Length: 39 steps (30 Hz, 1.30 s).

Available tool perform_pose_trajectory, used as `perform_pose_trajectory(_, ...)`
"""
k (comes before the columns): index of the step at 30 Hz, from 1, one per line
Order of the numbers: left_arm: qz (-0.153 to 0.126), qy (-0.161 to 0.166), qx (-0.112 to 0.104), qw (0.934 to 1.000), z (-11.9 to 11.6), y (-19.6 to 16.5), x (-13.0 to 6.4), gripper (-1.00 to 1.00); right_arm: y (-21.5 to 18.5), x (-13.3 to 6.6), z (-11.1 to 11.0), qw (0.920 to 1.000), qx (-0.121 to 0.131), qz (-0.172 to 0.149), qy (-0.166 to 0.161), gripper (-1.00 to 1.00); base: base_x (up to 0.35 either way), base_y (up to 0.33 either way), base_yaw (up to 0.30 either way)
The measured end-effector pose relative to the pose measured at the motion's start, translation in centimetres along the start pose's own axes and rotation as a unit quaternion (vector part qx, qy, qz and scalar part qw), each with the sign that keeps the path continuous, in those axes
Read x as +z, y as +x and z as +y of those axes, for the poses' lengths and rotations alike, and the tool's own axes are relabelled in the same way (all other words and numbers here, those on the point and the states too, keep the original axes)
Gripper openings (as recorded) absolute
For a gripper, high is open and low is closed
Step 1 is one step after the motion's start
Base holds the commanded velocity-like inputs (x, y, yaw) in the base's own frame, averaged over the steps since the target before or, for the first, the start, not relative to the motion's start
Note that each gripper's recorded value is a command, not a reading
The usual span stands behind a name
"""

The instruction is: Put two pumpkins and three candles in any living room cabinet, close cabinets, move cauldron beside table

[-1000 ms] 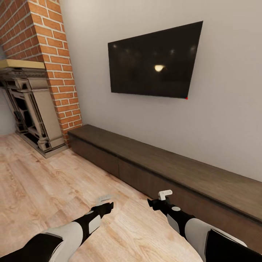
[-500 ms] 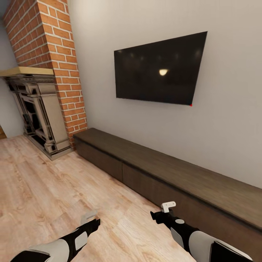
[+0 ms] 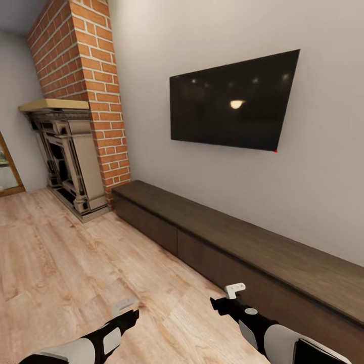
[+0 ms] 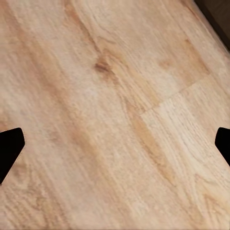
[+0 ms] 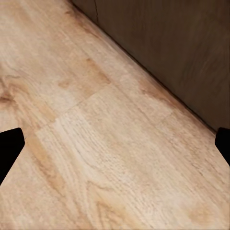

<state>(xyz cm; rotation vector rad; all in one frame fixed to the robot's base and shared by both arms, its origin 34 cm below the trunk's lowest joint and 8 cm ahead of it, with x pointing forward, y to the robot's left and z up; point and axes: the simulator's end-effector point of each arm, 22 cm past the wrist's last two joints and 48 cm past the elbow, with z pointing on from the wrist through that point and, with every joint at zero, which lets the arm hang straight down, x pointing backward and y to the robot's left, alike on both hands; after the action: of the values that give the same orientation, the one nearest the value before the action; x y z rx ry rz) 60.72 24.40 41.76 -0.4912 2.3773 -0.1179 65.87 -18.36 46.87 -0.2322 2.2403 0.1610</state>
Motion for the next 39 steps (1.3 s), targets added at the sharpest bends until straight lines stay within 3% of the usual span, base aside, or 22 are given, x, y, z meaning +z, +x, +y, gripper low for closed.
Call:
perform_pose_trajectory(5, -0.002, 0.002, 0.0, 1.0, -0.2, -0.2, -0.2, 1.0, -0.2, -0.1, 0.4, 0.9993, -0.035, 0.001, -0.008, 1.0, -0.001, 0.0, 0.176)
perform_pose_trajectory(15, -0.004, 0.004, 0.0, 1.0, -0.4, -0.4, -0.3, 1.0, -0.5, -0.3, 0.5, 0.9991, -0.04, -0.001, -0.009, 1.0, -0.18, -0.127, 0.255)
perform_pose_trajectory(28, -0.007, 0.006, 0.0, 1.0, -0.6, -0.7, -0.5, 1.0, -0.7, -0.4, 0.6, 0.999, -0.044, 0.0, -0.011, 1.0, -0.11, -0.083, 0.127)
perform_pose_trajectory(33, -0.009, 0.008, -0.001, 0.9999, -0.7, -1.0, -0.6, 1.0, -0.6, -0.5, 0.8, 0.9967, -0.08, 0.004, -0.016, 1.0, -0.003, -0.002, 0.238)
perform_pose_trajectory(39, -0.011, 0.009, -0.001, 0.9999, -0.8, -1.2, -0.7, 1.0, -0.7, -0.6, 0.9, 0.9955, -0.093, 0.005, -0.017, 1.0, 0.0, 0.0, 0.259)
